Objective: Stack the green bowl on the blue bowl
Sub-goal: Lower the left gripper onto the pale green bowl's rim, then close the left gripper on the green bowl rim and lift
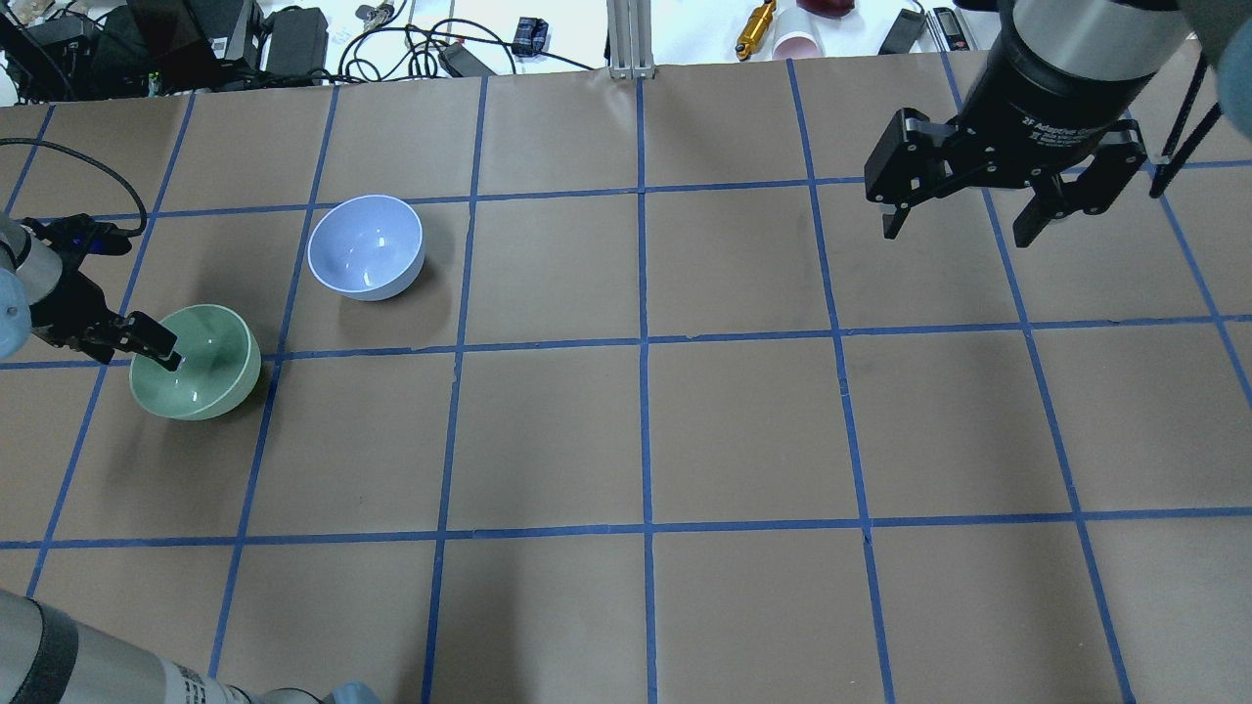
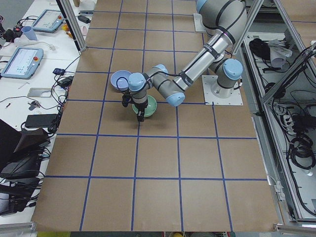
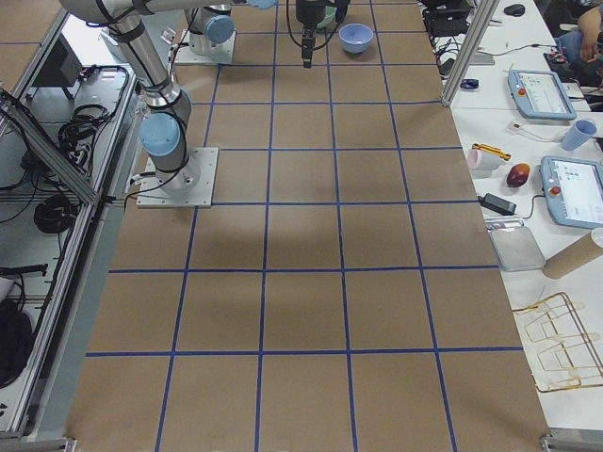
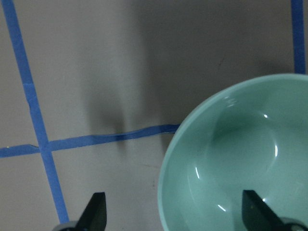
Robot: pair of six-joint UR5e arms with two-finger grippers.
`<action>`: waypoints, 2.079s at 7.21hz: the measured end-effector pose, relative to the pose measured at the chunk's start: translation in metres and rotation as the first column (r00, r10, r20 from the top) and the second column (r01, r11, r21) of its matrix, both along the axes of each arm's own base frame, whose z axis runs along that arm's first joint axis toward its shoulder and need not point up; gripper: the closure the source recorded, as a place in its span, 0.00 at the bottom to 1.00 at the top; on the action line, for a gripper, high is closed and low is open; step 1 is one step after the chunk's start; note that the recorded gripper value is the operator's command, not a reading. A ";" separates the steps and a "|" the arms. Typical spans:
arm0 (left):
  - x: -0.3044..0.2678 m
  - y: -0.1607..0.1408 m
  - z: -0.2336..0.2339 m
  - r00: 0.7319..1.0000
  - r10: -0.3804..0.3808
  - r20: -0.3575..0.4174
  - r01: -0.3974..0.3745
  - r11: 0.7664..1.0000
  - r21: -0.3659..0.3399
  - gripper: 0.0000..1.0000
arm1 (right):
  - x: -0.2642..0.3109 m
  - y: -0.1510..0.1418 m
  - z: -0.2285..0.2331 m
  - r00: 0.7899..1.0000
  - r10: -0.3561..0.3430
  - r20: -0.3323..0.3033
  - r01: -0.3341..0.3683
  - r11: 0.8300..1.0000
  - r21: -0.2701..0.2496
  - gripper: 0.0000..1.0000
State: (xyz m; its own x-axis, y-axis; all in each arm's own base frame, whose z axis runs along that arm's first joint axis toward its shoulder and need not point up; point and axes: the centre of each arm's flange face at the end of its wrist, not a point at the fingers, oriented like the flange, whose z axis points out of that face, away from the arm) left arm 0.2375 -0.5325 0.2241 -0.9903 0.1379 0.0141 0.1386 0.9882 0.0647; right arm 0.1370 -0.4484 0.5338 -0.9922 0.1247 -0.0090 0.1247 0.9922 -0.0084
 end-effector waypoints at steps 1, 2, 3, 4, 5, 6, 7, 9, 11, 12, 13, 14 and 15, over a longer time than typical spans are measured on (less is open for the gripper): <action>0.003 0.001 -0.005 1.000 0.006 -0.006 -0.006 1.000 0.007 0.00 | 0.000 0.000 0.000 1.000 0.000 0.000 0.000 1.000 0.000 0.00; 0.007 0.002 -0.011 1.000 0.013 -0.012 -0.013 1.000 0.015 0.00 | 0.000 0.000 0.000 1.000 0.000 0.000 0.000 1.000 0.000 0.00; 0.009 0.003 -0.015 1.000 0.019 -0.017 -0.018 1.000 0.021 0.16 | 0.000 0.000 0.000 1.000 0.000 0.000 0.000 1.000 -0.001 0.00; 0.010 0.003 -0.017 0.999 0.023 -0.021 -0.023 0.999 0.026 0.32 | 0.000 0.000 0.000 1.000 0.000 0.000 0.000 1.000 -0.002 0.00; 0.009 0.005 -0.020 0.999 0.027 -0.028 -0.026 0.999 0.034 0.57 | 0.000 0.000 0.000 1.000 0.000 0.000 0.000 1.000 -0.002 0.00; 0.007 0.007 -0.023 0.999 0.029 -0.034 -0.028 0.999 0.041 0.70 | 0.000 0.000 0.000 1.000 0.000 0.000 0.000 1.000 -0.001 0.00; 0.007 0.009 -0.025 0.999 0.032 -0.036 -0.030 0.998 0.046 0.83 | 0.000 0.000 0.000 1.000 0.000 0.000 0.000 1.000 -0.001 0.00; 0.007 0.010 -0.025 0.999 0.038 -0.036 -0.036 0.998 0.047 1.00 | 0.000 0.000 0.000 1.000 0.000 0.000 0.001 1.000 -0.001 0.00; 0.009 0.012 -0.022 0.998 0.052 -0.034 -0.050 0.998 0.048 1.00 | 0.000 0.000 0.000 1.000 0.000 0.000 0.000 1.000 0.000 0.00; 0.008 0.014 -0.018 0.998 0.057 -0.038 -0.055 0.997 0.054 1.00 | 0.000 0.000 0.000 1.000 0.000 0.000 0.000 1.000 0.000 0.00; 0.008 0.014 -0.011 0.997 0.061 -0.043 -0.059 0.997 0.058 1.00 | 0.000 0.000 0.000 1.000 0.000 0.000 0.000 1.000 0.000 0.00; 0.005 0.013 -0.001 0.996 0.066 -0.055 -0.063 0.996 0.056 1.00 | 0.000 0.000 0.000 1.000 0.000 0.000 0.000 1.000 -0.001 0.00; 0.003 0.012 0.011 0.994 0.074 -0.074 -0.070 0.996 0.053 1.00 | 0.000 0.000 0.000 1.000 0.000 0.000 0.000 1.000 -0.001 0.00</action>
State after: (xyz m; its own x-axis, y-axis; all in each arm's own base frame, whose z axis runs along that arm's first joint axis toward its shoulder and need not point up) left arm 0.2403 -0.5204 0.2349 -0.9935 0.0632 0.0945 0.0732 0.9916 0.1065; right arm 0.1370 -0.4485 0.5340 -0.9922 0.1246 -0.0092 0.1247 0.9922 -0.0096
